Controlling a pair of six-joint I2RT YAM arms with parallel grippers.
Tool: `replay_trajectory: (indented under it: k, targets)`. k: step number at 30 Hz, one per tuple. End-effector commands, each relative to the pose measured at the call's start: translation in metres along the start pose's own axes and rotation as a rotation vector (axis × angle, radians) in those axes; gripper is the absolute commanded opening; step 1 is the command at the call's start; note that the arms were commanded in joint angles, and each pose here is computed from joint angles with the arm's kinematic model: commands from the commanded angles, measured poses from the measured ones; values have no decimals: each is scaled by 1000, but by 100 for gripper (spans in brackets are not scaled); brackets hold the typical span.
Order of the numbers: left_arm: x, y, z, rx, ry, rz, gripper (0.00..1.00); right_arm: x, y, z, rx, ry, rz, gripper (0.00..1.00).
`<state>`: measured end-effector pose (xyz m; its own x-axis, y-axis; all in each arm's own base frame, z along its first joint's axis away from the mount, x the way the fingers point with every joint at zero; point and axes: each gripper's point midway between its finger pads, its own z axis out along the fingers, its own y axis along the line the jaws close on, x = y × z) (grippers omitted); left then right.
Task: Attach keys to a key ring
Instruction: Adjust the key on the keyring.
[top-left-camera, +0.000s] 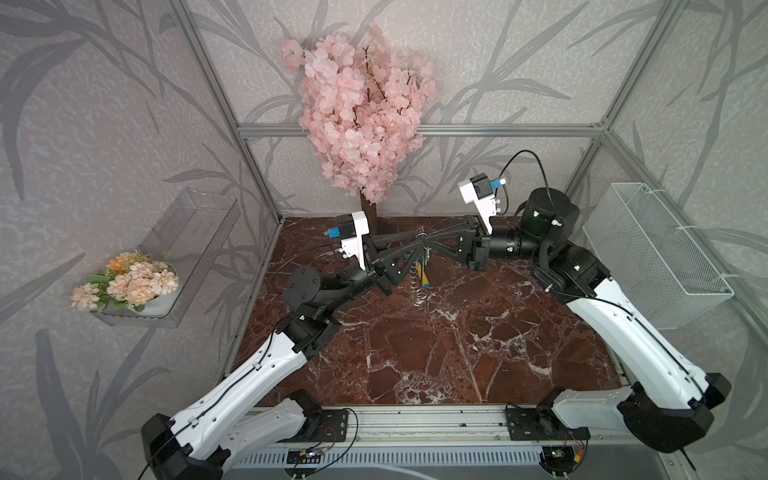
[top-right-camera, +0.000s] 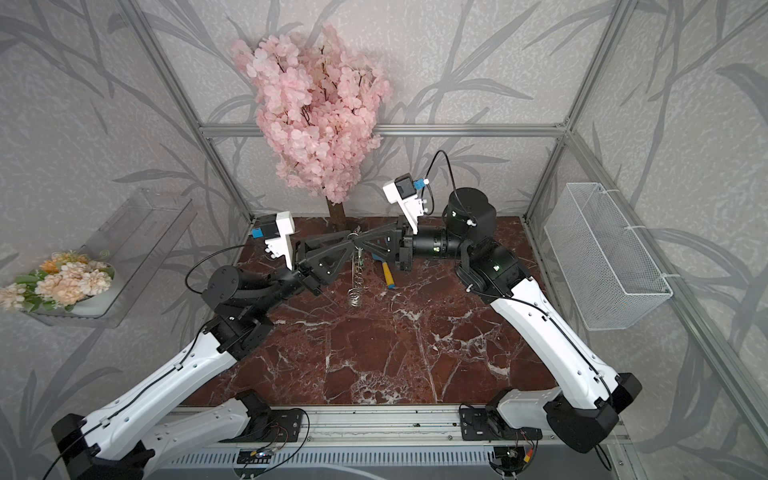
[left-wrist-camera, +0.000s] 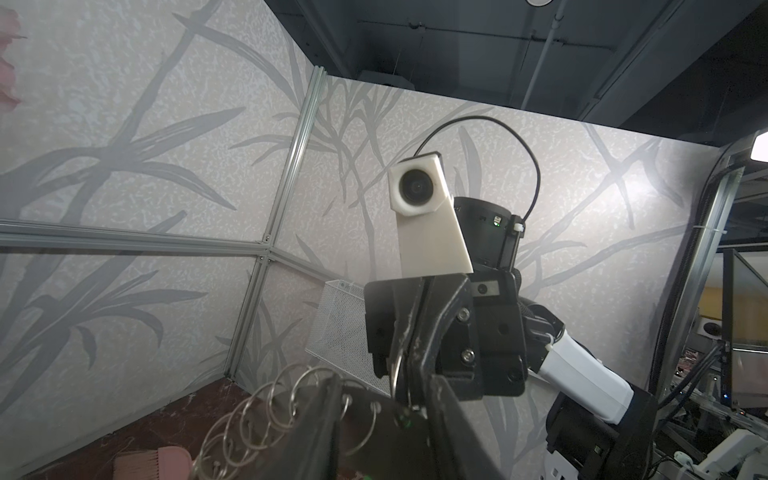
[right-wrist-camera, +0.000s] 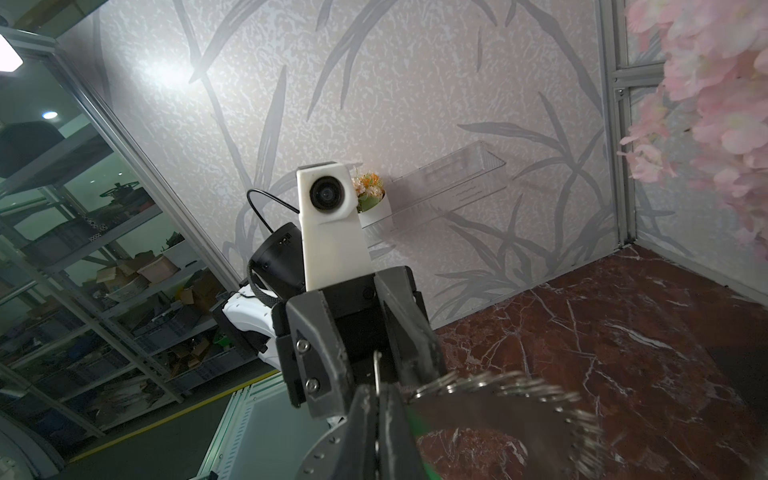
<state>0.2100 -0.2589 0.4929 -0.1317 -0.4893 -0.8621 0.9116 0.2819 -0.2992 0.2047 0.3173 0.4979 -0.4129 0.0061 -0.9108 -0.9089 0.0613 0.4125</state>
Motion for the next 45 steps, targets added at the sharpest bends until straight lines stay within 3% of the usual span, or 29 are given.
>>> replay_trajectory:
  k: [1,10,19,30,45]
  targets:
    - [-7,-10,-2,14,33,51,38,8,1,-2,23,76,-49,0]
    - [8,-9,-3,46,181,85,35,29,-6,-7,71,206,-22,0]
    - [23,11,-15,123,272,13,30,43,-19,-22,143,249,6,0]
    - [38,4,-19,246,342,-59,42,42,-28,-17,113,255,39,0]
    - [42,15,-20,179,350,-49,50,37,-20,-11,36,249,57,0]
